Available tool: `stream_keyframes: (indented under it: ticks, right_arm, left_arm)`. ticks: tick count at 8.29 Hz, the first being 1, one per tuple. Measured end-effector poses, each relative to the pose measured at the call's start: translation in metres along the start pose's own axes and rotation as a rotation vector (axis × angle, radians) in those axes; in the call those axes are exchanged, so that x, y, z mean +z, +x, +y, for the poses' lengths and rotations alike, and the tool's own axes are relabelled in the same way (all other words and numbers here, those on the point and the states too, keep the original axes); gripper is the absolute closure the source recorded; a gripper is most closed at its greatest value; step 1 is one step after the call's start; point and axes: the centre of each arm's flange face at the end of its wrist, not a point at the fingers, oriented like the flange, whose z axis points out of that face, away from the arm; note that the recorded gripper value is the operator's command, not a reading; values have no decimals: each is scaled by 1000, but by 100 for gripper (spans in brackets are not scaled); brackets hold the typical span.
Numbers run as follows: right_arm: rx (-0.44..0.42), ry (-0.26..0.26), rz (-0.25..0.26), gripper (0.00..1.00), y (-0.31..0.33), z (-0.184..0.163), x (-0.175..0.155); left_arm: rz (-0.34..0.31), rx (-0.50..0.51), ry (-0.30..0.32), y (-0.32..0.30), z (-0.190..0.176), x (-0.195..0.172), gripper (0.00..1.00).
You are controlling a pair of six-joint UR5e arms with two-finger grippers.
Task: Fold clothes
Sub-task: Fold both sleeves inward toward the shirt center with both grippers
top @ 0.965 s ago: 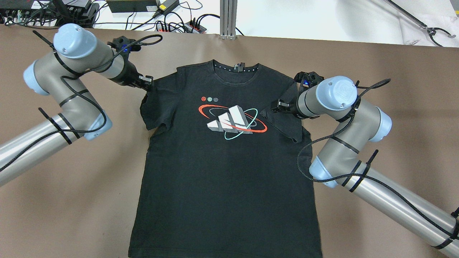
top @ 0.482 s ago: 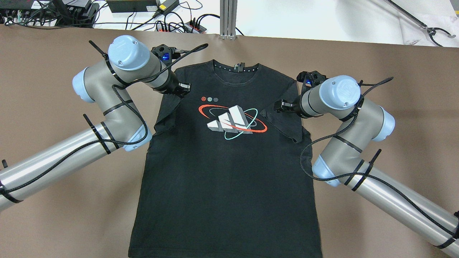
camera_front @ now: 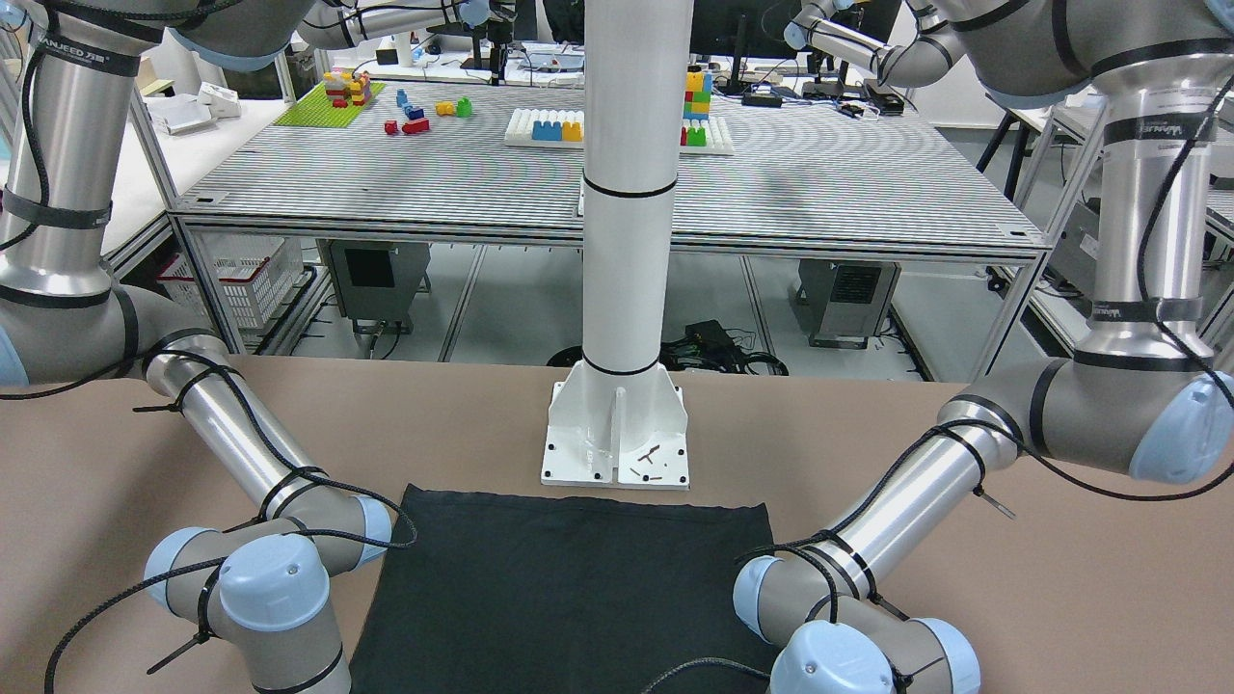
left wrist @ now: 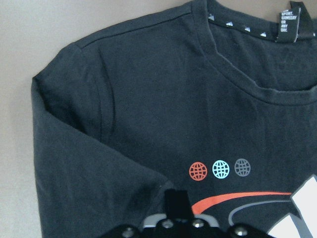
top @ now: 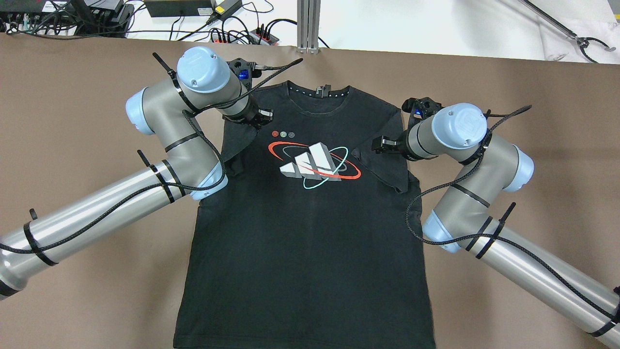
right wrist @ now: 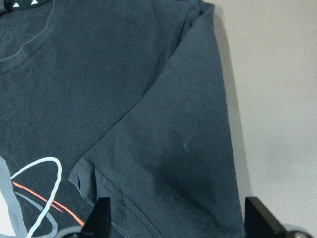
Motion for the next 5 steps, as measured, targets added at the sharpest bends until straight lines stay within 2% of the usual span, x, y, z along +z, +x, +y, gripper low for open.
stream_keyframes:
  ticks: [1, 2, 3, 5]
  right_arm:
    - [1, -1, 3, 5, 2, 0, 2]
    - [1, -2, 6, 5, 3, 0, 4]
    - [1, -3, 8, 5, 4, 0, 4]
    - [3, -5, 8, 5, 5, 2, 5]
  left_arm:
    - [-10, 6, 14, 4, 5, 5, 56]
    - [-21, 10, 34, 8, 11, 10, 27]
    - [-27, 2, 47, 10, 17, 12, 7]
    - [-3, -42, 66, 14, 48, 5, 7]
